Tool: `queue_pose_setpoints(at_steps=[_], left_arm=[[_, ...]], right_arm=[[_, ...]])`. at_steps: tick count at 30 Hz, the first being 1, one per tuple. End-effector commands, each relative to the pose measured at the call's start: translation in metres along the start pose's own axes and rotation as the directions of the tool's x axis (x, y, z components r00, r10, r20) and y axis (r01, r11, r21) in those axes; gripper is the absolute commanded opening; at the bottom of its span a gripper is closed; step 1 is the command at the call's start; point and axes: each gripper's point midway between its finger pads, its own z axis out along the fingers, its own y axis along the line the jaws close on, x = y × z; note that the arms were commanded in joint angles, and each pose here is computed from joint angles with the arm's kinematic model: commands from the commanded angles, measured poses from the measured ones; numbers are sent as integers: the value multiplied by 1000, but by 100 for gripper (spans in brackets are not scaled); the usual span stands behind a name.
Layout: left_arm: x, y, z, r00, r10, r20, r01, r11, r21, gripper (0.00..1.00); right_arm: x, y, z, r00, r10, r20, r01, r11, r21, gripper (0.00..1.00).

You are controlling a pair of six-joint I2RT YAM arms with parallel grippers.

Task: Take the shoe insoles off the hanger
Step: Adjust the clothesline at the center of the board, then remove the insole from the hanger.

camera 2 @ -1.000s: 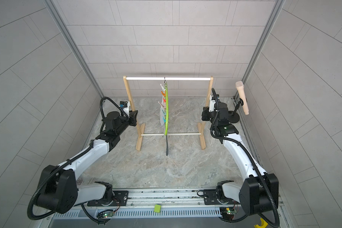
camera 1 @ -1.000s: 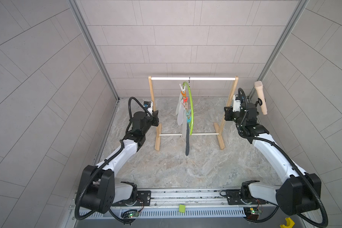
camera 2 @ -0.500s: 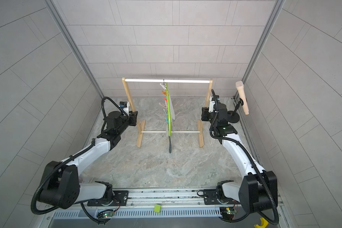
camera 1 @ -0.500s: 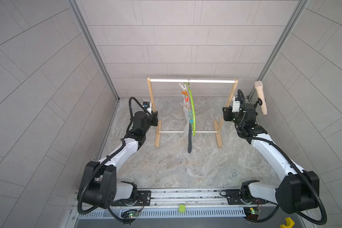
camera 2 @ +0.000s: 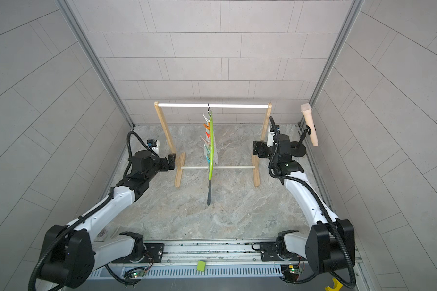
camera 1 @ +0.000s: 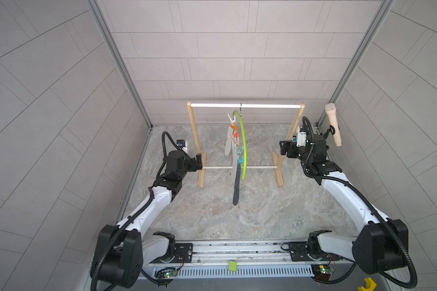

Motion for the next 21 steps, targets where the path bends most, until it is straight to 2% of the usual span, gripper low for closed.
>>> queue_pose_setpoints(at_steps=[1, 7, 12, 14, 16, 19, 21], left_arm=[[-2, 10, -16, 999, -34, 9, 34, 998, -44, 100], [-10, 21, -45, 998, -61, 20, 63, 992, -110, 100], [-22, 26, -71, 993, -102, 51, 108, 984, -138, 100], [-25, 21, -79, 992, -116, 52, 121, 987, -109, 100], [-28, 18, -87, 988, -149, 49, 153, 984, -89, 100], [-24, 19, -95, 973, -230, 20, 231, 967, -105, 100], [-17, 16, -98, 964, -266, -24, 262, 960, -95, 100]], right_arm=[[-17, 7, -22, 999, -10, 46, 11, 1000, -26, 100], [-16, 7, -52, 998, -6, 60, 8, 1000, -21, 100], [-18, -2, -86, 995, 23, 99, -27, 999, 39, 100], [-18, -18, -102, 987, 106, 125, -122, 985, 124, 100], [-19, -27, -115, 969, 198, 150, -221, 962, 158, 100], [-18, -18, -125, 961, 259, 101, -269, 957, 112, 99], [-17, 1, -129, 963, 268, 30, -269, 963, 29, 91]])
